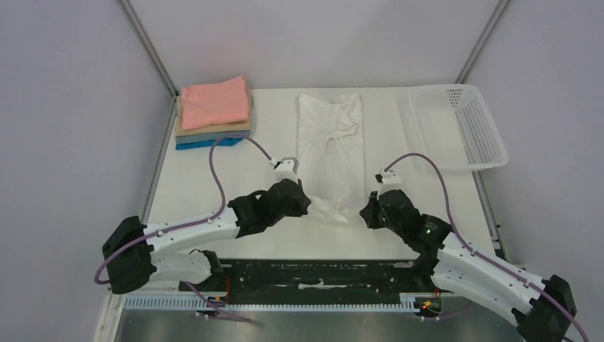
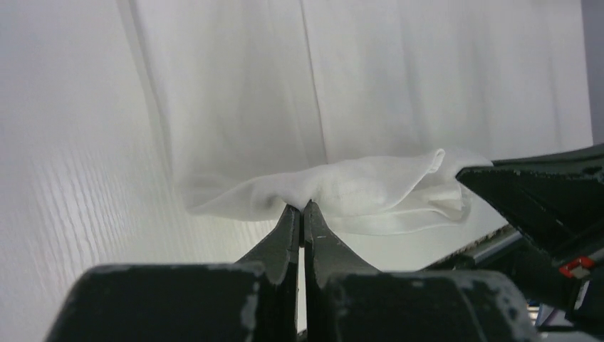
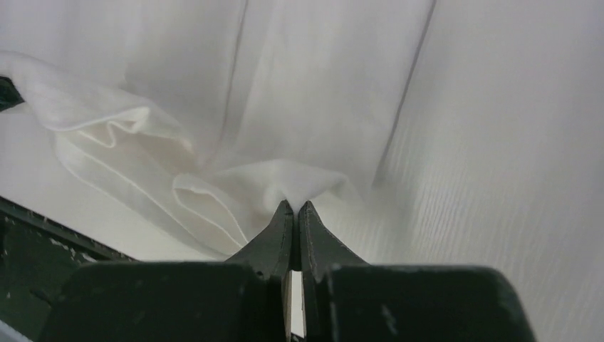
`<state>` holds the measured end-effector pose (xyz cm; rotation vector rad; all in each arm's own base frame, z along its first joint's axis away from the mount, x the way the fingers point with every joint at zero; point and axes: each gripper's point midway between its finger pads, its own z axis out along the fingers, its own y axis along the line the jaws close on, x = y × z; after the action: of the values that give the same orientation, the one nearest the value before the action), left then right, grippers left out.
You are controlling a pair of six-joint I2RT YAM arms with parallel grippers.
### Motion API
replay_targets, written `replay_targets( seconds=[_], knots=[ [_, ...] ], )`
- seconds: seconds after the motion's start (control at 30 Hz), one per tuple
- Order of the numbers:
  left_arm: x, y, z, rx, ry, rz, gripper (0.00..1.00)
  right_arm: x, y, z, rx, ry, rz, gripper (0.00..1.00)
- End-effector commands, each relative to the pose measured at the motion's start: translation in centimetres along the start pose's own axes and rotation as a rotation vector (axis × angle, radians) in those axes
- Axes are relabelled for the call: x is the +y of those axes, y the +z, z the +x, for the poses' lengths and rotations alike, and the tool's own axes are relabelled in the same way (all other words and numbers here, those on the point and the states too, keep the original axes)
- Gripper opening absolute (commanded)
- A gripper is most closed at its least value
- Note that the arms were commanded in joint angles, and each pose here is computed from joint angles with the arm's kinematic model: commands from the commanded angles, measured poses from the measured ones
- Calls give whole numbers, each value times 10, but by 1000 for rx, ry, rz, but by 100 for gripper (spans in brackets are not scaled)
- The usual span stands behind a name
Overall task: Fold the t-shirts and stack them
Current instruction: Fold the folded rectangular tshirt in 1/3 of the way
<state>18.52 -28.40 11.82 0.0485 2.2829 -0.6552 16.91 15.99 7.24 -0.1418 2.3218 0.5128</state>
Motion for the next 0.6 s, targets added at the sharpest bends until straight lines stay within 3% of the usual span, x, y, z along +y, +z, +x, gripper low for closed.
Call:
replay_targets(
  seconds=[0.0, 0.2, 0.57],
  knots=[
    [-11, 17, -62, -100, 53, 23, 2, 8, 1, -85, -235, 1, 92, 0],
    [-5, 51, -114, -130, 49, -11, 2, -2, 13, -145, -351, -5, 219, 0],
    [37, 114, -161, -117, -4, -79, 2, -11, 62, -206, -392, -16, 195, 0]
  ],
)
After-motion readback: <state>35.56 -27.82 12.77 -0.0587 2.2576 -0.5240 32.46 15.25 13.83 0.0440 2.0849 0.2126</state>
